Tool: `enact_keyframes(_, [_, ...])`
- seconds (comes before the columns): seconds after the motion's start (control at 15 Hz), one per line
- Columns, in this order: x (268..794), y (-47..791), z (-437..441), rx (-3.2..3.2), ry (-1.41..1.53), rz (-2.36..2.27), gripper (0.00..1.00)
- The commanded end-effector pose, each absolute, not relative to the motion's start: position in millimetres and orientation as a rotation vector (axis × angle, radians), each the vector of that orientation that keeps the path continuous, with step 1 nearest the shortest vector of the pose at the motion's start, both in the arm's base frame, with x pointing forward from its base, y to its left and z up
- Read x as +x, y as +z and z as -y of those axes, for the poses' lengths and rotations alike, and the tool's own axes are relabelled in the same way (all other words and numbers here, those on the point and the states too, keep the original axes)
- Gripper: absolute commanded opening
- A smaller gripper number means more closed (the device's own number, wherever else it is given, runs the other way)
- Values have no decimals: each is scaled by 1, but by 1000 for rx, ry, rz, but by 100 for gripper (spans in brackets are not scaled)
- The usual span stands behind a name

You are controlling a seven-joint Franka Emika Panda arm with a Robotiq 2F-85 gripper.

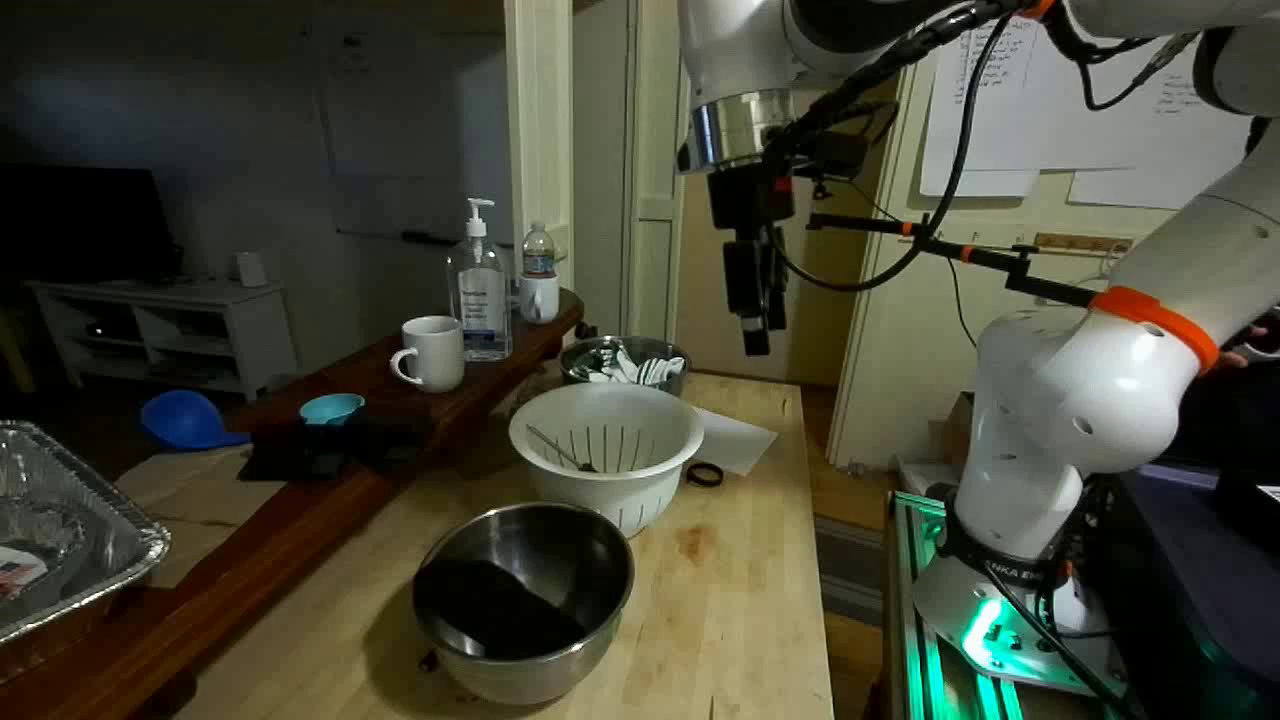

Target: Put the screwdriver in the left cup

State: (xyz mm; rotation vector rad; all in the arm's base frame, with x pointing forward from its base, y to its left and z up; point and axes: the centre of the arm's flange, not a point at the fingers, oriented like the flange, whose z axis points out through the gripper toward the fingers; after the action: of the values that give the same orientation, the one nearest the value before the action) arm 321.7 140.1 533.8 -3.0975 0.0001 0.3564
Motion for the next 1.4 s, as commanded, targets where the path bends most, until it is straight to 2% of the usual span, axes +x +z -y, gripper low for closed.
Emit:
enact_keyframes(0.0, [322, 534, -140, -3098, 356, 0, 100])
enact_keyframes(0.33, [335, 528, -110, -3042, 273, -167, 100])
enact_keyframes(0.53, [358, 524, -78, -3063, 82, 119, 100])
enact_keyframes(0.93, [397, 506, -46, -3088, 84, 625, 100])
enact_keyframes(1.0, [380, 518, -53, -3095, 76, 474, 100])
enact_keyframes(1.33, [383, 516, -51, -3094, 78, 485, 100])
